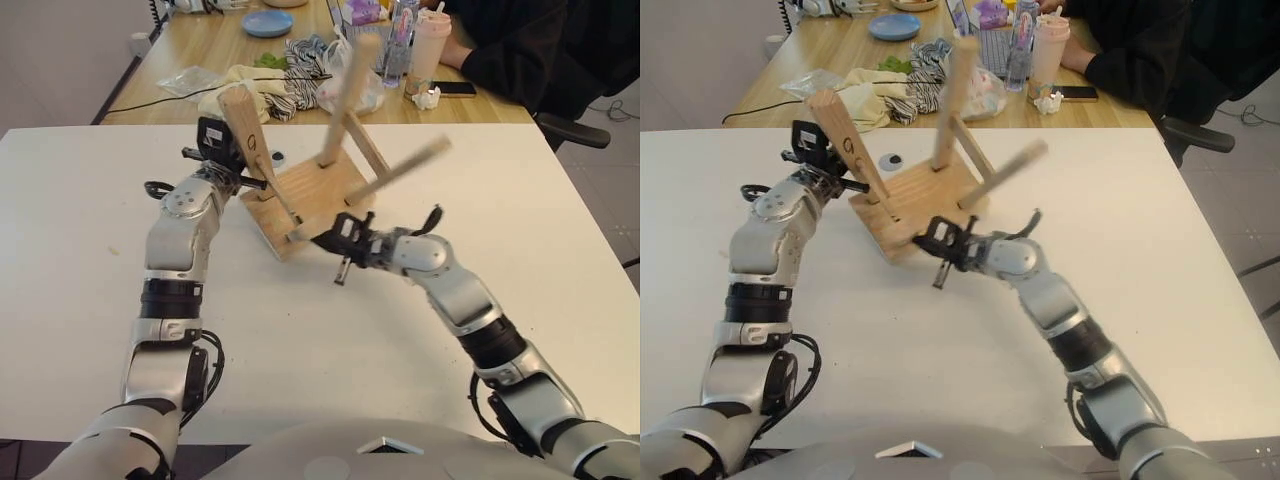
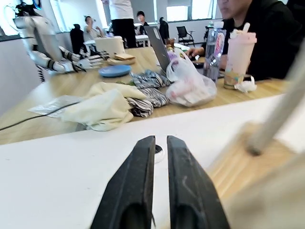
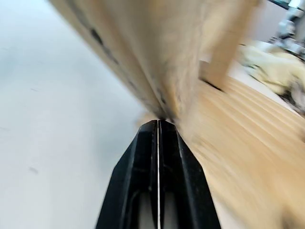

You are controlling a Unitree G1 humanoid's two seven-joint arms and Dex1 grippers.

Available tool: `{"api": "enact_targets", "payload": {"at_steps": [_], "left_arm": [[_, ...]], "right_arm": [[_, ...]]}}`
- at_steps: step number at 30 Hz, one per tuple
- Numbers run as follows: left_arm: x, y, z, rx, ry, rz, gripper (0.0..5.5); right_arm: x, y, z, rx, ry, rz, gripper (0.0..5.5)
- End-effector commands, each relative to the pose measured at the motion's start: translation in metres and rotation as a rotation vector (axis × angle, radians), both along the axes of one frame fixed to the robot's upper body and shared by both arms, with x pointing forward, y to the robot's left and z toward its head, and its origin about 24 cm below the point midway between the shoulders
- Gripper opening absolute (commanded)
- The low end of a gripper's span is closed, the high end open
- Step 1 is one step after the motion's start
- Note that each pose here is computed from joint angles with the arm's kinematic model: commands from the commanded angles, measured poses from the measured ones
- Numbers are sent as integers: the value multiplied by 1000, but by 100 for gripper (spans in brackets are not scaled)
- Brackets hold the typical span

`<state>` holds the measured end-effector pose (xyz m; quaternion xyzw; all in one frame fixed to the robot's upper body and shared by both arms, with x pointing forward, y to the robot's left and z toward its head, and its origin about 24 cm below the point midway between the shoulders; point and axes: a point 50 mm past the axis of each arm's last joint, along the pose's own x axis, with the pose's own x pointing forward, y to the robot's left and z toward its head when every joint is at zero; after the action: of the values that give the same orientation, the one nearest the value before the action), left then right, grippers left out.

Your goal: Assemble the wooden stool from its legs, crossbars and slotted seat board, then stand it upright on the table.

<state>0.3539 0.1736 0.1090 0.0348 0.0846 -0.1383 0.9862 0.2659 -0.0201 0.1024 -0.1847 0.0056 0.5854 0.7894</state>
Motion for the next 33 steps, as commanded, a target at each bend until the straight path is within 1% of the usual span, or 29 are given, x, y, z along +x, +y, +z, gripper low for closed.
{"api": "enact_targets", "payload": {"at_steps": [1,4,7,9,10,12,14,15,16,18,20,22,23,24,25,28,29,31,33], "left_arm": [[9,-2,-12,-3,28,-25,41],[11,14,-16,-12,20,25,41],[5,28,-16,-37,-19,57,41],[-10,44,-17,-71,-57,37,41],[-23,52,-22,-83,-41,-7,41],[-46,62,-33,-62,17,-69,68],[-67,72,-37,-65,70,-145,102],[-75,71,-36,-87,82,-227,114],[-81,68,-34,-113,93,-300,139],[-85,58,-32,-134,124,-461,151],[-81,48,-32,-102,158,-569,178],[-72,37,-34,-72,180,-642,205],[-68,35,-34,-55,192,-673,231],[-63,32,-34,-32,198,-696,237],[-57,31,-34,-3,198,-695,257],[-39,28,-33,39,197,-720,261],[-35,26,-33,30,194,-736,261],[-30,20,-34,5,195,-769,261],[-28,14,-37,-22,221,-827,261]], "right_arm": [[5,17,25,45,-73,56,0],[-3,22,28,38,-65,103,0],[-16,11,26,17,-24,131,0],[-31,-15,16,-4,91,115,0],[-37,-31,11,-5,171,94,0],[-44,-61,2,-6,295,38,32],[-41,-96,-7,10,399,-74,69],[-34,-114,-12,17,423,-152,82],[-28,-127,-15,30,435,-214,109],[-6,-151,-20,75,418,-349,125],[12,-162,-27,79,387,-418,157],[26,-163,-33,69,367,-421,188],[31,-161,-35,68,360,-415,217],[36,-159,-37,65,350,-409,223],[40,-157,-37,70,342,-407,245],[51,-147,-36,112,332,-373,297],[52,-143,-35,131,345,-343,302],[54,-139,-38,138,375,-296,271],[54,-137,-43,99,405,-251,244]]}}
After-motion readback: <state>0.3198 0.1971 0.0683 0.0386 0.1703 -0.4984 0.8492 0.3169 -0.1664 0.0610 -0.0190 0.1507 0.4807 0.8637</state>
